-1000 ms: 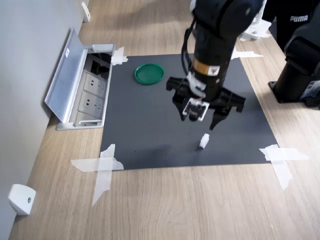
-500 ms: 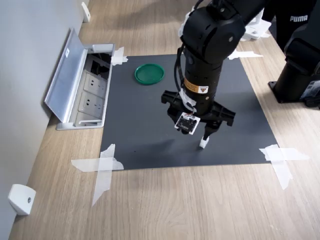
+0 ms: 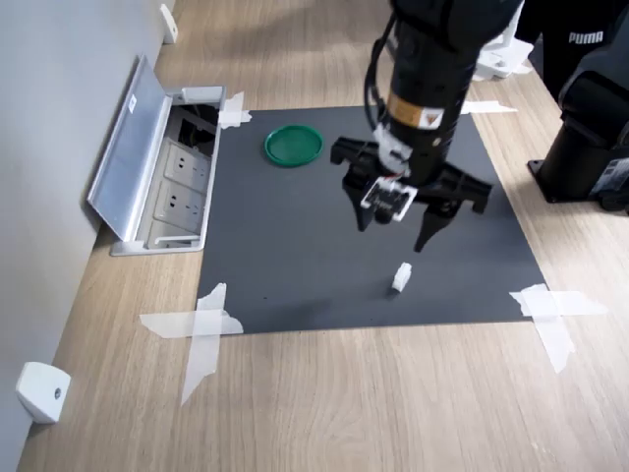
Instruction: Grasp a white terminal and put it on the green lid.
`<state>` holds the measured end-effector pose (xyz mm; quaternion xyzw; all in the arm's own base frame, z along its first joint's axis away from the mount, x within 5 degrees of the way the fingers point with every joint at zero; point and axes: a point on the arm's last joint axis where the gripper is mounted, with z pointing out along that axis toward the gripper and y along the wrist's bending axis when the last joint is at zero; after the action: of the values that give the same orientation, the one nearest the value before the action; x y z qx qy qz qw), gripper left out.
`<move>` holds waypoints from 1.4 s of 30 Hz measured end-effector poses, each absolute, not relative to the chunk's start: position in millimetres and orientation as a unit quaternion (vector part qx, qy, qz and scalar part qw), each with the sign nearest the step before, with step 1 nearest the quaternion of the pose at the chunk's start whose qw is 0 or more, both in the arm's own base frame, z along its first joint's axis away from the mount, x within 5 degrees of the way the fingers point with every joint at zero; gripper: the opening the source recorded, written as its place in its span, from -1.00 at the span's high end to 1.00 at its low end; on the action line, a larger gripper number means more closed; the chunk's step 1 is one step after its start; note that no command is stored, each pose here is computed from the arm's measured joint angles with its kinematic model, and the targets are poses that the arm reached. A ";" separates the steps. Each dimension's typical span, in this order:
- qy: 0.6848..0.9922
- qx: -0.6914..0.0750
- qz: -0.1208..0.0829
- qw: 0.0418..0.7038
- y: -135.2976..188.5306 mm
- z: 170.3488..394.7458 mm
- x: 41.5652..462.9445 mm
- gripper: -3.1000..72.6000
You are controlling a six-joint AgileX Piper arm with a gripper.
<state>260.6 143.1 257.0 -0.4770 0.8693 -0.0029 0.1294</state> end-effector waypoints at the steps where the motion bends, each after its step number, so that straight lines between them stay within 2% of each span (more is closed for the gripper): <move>1: 0.868 -0.479 -0.002 0.128 144.4 258.5 258.2 -0.78; 5: 0.864 -0.486 0.000 0.131 150.2 261.4 252.2 -0.78; 8: 0.862 -0.488 -0.007 0.137 149.5 256.3 252.2 -0.77; 19: 0.861 -0.494 -0.012 0.120 151.4 217.1 256.5 -0.77; 26: 0.866 -0.489 -0.003 0.106 157.4 197.6 263.6 -0.76; 37: 0.868 -0.485 0.000 0.105 157.5 191.6 262.9 -0.76; 42: 0.865 -0.491 -0.008 0.104 154.8 186.4 260.9 -0.76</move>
<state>260.9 154.8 186.4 -0.4908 0.8650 -0.0077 0.1038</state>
